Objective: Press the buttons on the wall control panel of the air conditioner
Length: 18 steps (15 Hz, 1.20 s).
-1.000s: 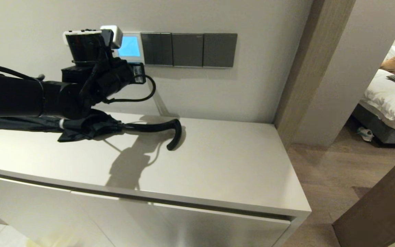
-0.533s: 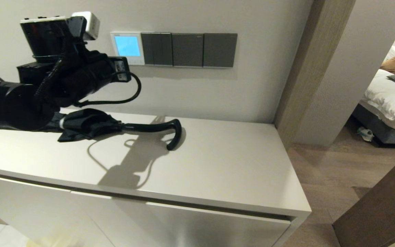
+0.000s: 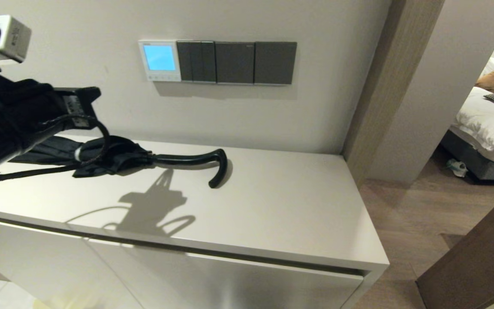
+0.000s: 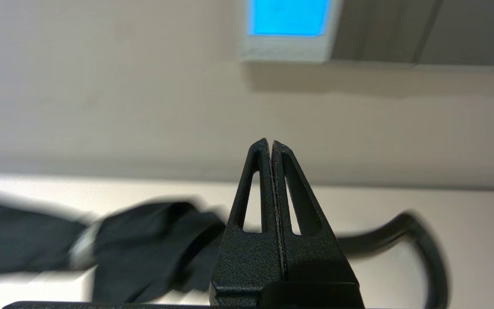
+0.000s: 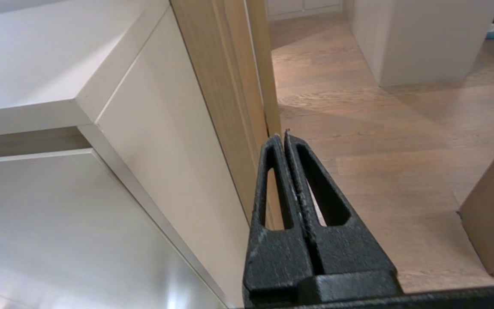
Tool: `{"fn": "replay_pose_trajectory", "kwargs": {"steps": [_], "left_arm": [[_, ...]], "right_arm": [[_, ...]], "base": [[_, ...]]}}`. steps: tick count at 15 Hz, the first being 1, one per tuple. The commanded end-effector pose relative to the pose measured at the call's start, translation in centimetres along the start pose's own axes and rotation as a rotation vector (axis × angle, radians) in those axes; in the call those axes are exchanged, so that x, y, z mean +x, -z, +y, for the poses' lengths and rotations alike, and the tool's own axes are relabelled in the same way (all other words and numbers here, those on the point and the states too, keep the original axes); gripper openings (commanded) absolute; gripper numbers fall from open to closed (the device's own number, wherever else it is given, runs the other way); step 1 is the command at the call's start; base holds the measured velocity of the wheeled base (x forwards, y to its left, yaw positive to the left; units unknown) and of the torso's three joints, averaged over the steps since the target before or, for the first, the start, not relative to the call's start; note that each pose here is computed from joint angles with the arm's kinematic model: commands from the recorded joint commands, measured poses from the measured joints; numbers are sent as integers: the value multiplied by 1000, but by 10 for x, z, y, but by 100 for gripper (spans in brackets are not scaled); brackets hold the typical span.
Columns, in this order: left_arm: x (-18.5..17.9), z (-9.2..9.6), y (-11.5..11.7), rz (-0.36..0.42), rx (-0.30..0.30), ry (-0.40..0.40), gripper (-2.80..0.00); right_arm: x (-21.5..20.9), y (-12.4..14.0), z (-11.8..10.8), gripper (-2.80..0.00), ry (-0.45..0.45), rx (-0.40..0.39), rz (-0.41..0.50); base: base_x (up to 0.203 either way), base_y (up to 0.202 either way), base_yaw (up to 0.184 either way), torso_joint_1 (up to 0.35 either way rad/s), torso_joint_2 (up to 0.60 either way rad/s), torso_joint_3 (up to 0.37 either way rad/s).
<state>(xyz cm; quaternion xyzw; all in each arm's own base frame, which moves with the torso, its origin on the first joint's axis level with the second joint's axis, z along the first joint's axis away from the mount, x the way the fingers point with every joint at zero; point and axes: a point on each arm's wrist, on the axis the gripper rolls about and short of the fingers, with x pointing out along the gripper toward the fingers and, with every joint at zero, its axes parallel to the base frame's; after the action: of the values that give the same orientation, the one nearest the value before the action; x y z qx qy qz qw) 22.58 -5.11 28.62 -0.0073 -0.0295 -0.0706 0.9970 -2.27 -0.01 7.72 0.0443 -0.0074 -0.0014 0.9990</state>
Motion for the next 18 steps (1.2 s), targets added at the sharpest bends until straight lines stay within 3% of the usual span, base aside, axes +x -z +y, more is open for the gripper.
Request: {"fn": "replay_pose_trajectory", "kwargs": {"steps": [1, 5, 8, 10, 15, 18], "left_arm": [[-40, 17, 0, -32, 1, -61, -280], [-92, 24, 28, -6, 2, -90, -280], [-105, 26, 38, 3, 1, -109, -280], [-136, 27, 63, 9, -2, -127, -280], [-178, 26, 101, -60, -7, -139, -280], [-192, 25, 120, -46, -13, -142, -280]], "right_arm": [[0, 0, 0, -280, 0, 0, 2], [0, 0, 0, -280, 0, 0, -1], [0, 0, 0, -280, 0, 0, 1], [0, 0, 0, -280, 0, 0, 2], [0, 0, 0, -280, 0, 0, 2], [0, 0, 0, -280, 0, 0, 1]], "base": [[0, 0, 0, 0, 0, 0], [0, 0, 0, 0, 0, 0], [0, 0, 0, 0, 0, 0], [0, 0, 0, 0, 0, 0], [0, 0, 0, 0, 0, 0], [0, 0, 0, 0, 0, 0]]}}
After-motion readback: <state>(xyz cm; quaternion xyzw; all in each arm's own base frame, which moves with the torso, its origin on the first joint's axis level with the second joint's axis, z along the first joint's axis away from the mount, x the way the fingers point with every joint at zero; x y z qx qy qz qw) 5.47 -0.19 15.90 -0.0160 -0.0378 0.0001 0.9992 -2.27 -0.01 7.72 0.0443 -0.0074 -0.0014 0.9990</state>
